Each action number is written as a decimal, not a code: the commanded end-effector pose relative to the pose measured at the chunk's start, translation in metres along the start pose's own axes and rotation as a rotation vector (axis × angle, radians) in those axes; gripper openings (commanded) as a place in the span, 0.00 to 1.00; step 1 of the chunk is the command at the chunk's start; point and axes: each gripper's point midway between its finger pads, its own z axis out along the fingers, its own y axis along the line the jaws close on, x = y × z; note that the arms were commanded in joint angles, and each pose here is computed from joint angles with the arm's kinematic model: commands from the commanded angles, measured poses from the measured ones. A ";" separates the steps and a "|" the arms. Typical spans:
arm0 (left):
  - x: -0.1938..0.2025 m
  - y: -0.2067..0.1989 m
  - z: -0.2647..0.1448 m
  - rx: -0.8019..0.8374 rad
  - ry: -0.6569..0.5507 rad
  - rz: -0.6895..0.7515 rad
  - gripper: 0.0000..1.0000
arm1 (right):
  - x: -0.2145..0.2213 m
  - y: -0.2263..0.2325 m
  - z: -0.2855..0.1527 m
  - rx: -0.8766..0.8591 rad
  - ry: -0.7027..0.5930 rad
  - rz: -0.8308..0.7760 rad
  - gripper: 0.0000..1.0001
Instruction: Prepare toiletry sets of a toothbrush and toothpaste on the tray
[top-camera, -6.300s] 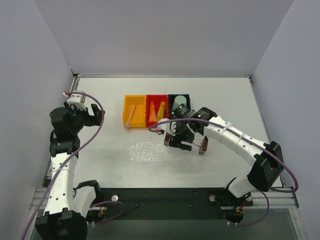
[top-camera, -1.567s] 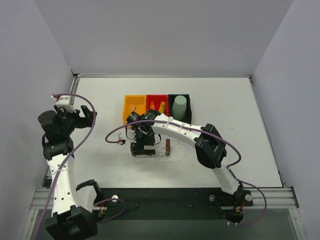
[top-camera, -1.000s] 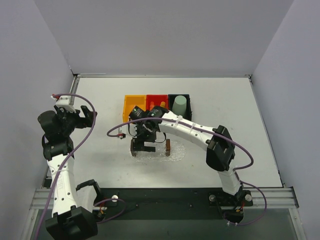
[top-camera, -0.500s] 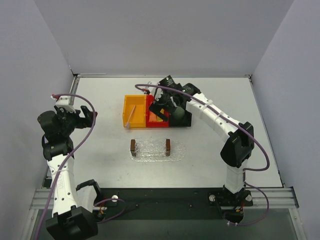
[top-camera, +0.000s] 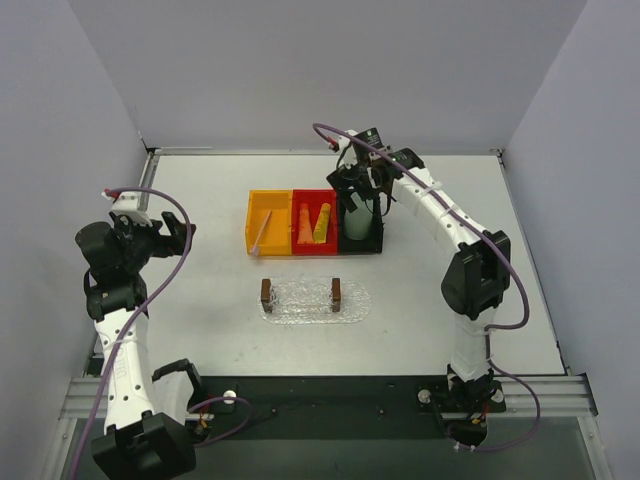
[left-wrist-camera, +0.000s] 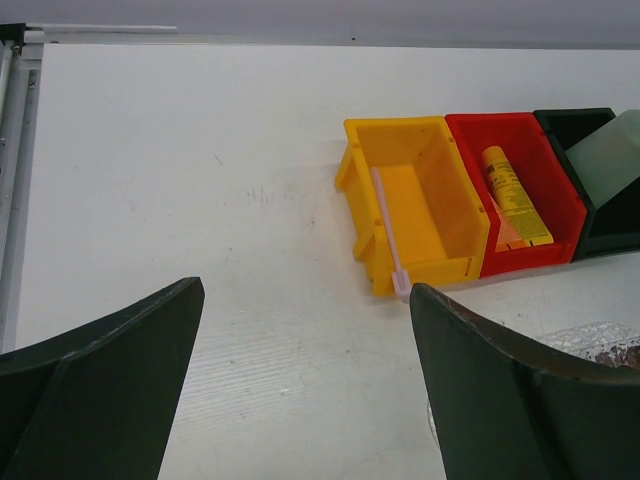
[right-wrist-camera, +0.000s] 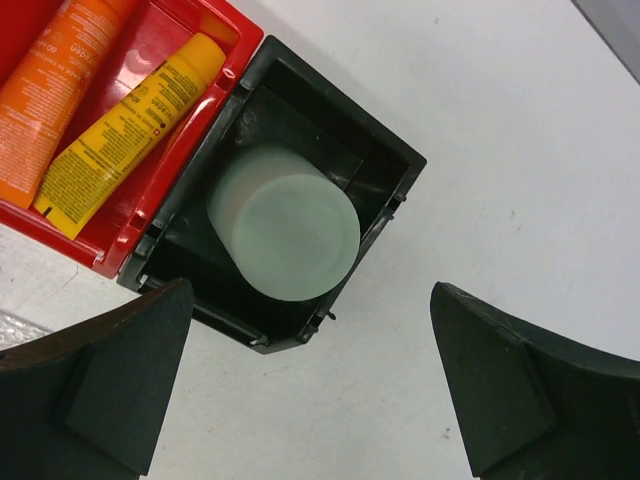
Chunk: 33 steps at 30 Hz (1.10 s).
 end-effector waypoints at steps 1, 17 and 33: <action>-0.012 -0.001 0.000 0.014 -0.039 0.027 0.95 | -0.007 -0.002 0.012 -0.032 -0.015 0.075 1.00; -0.011 0.000 0.000 0.009 -0.040 0.030 0.95 | 0.017 0.007 0.054 -0.135 0.046 0.150 0.99; -0.012 -0.001 -0.002 0.008 -0.045 0.033 0.95 | 0.026 0.009 0.069 -0.152 0.073 0.169 0.84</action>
